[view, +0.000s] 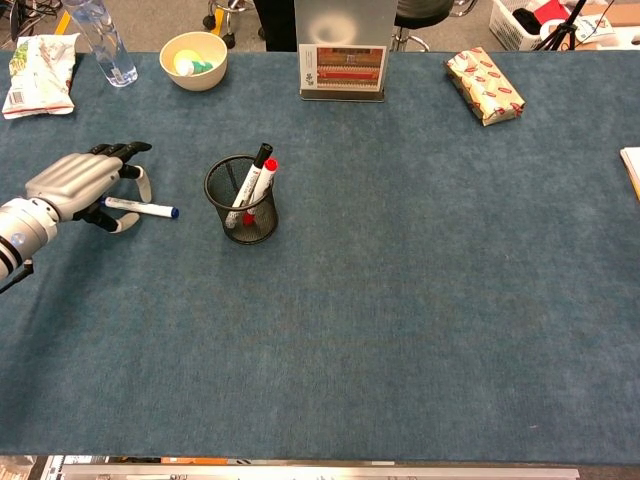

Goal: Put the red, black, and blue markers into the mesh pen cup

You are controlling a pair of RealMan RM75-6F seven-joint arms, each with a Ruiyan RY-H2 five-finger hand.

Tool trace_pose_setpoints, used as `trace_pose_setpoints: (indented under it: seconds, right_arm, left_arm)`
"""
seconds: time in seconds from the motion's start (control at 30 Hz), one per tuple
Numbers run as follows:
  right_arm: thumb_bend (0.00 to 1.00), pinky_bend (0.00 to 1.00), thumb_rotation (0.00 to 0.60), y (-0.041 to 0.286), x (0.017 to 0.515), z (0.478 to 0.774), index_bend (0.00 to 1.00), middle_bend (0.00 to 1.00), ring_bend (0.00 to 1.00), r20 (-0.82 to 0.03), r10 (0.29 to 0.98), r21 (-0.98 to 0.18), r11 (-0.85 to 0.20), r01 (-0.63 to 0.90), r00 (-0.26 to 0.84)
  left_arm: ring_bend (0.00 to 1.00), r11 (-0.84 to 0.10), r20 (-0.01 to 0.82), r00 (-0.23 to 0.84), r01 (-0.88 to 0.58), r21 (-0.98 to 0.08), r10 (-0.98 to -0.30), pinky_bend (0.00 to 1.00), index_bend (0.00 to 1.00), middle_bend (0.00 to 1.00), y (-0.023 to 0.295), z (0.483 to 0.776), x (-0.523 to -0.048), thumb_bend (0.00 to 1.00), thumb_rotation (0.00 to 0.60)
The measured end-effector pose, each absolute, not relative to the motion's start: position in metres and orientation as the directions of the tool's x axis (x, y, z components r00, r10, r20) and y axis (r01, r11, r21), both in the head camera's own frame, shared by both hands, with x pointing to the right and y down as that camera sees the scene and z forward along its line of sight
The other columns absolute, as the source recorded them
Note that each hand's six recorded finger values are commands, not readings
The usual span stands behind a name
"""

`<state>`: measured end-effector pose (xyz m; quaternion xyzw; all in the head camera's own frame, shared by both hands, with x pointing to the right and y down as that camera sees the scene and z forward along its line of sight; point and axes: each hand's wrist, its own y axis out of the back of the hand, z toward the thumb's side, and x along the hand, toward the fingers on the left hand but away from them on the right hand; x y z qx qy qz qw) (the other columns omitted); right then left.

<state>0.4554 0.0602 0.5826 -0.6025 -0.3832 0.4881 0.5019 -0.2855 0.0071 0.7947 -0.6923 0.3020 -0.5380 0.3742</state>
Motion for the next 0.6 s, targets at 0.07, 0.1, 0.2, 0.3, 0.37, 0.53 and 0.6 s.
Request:
trace_pose_setpoints:
  seconds: [0.07, 0.1, 0.2, 0.3, 0.37, 0.53, 0.6]
  right_arm:
    - [0.00, 0.30, 0.600, 0.0600, 0.4555, 0.5827, 0.14, 0.17, 0.13, -0.203, 0.952, -0.979, -0.202, -0.028, 0.230]
    - [0.00, 0.30, 0.600, 0.0600, 0.4554, 0.5827, 0.14, 0.17, 0.13, -0.203, 0.952, -0.979, -0.202, -0.028, 0.230]
    - [0.00, 0.30, 0.600, 0.0601, 0.4555, 0.5828, 0.14, 0.17, 0.13, -0.203, 0.952, -0.979, -0.203, -0.027, 0.230]
    - [0.00, 0.30, 0.600, 0.0599, 0.4555, 0.5826, 0.14, 0.17, 0.13, -0.203, 0.952, -0.979, -0.202, -0.027, 0.230]
    - [0.00, 0.30, 0.600, 0.0599, 0.4555, 0.5824, 0.14, 0.18, 0.13, -0.203, 0.952, -0.979, -0.202, -0.027, 0.230]
    - [0.00, 0.30, 0.600, 0.0598, 0.4556, 0.5825, 0.14, 0.18, 0.13, -0.204, 0.952, -0.979, -0.203, -0.027, 0.230]
    - [0.00, 0.30, 0.600, 0.0598, 0.4558, 0.5826, 0.14, 0.18, 0.13, -0.204, 0.952, -0.979, -0.203, -0.027, 0.229]
  left_arm:
    - [0.00, -0.535, 0.517, 0.239, -0.011, -0.845, -0.822, 0.01, 0.44, 0.00, 0.0073, 0.7950, -0.2858, 0.36, 0.600]
    - [0.00, -0.534, 0.516, 0.239, -0.010, -0.846, -0.822, 0.01, 0.44, 0.00, 0.0072, 0.7950, -0.2860, 0.36, 0.600]
    - [0.00, -0.532, 0.515, 0.239, -0.008, -0.847, -0.823, 0.01, 0.44, 0.00, 0.0073, 0.7952, -0.2860, 0.36, 0.600]
    - [0.00, -0.531, 0.515, 0.238, -0.004, -0.847, -0.823, 0.01, 0.45, 0.00, 0.0077, 0.7956, -0.2860, 0.36, 0.600]
    - [0.00, -0.530, 0.515, 0.238, 0.002, -0.848, -0.824, 0.01, 0.45, 0.00, 0.0079, 0.7959, -0.2862, 0.36, 0.600]
    - [0.00, -0.529, 0.515, 0.237, 0.005, -0.849, -0.824, 0.01, 0.45, 0.00, 0.0080, 0.7966, -0.2863, 0.36, 0.600]
    - [0.00, -0.529, 0.516, 0.237, 0.006, -0.848, -0.824, 0.01, 0.45, 0.00, 0.0082, 0.7970, -0.2866, 0.36, 0.600]
